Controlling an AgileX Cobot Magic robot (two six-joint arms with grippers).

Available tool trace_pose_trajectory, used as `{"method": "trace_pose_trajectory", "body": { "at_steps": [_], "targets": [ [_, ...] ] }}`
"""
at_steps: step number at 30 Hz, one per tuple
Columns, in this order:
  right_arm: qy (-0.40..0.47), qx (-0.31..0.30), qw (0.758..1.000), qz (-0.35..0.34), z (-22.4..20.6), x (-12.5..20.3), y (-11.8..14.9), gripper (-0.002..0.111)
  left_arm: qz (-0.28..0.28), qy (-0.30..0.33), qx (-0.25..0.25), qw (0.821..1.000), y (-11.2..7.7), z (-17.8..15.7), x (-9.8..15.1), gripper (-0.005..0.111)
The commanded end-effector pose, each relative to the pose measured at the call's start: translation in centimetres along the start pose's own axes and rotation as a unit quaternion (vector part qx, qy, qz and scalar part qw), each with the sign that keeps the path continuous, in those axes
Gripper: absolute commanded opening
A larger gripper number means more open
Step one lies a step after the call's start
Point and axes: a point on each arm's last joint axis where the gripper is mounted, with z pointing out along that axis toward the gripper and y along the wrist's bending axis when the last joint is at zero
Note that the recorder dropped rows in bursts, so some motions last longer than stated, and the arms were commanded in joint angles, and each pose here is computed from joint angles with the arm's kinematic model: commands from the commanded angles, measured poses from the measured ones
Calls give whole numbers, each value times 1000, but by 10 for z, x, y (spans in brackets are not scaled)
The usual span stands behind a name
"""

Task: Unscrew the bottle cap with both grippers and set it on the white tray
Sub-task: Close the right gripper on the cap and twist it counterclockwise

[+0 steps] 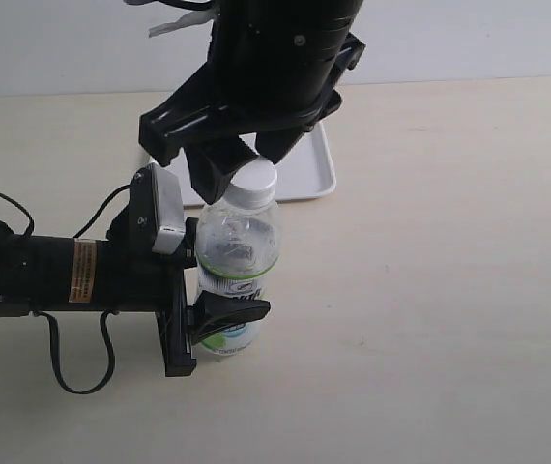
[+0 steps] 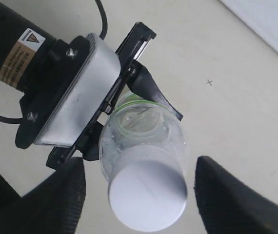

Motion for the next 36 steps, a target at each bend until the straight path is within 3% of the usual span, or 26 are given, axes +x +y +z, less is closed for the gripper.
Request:
{"method": "trace_pose_trajectory", "body": {
  "at_steps": [1,36],
  "targets": [
    [-2,1,1000,-19,0,0,0,62,2,-20,-2,1000,1,0,-8,0],
    [1,29,991,-128,0,0,-5,62,0,-20,-2,1000,1,0,-8,0]
  ]
}}
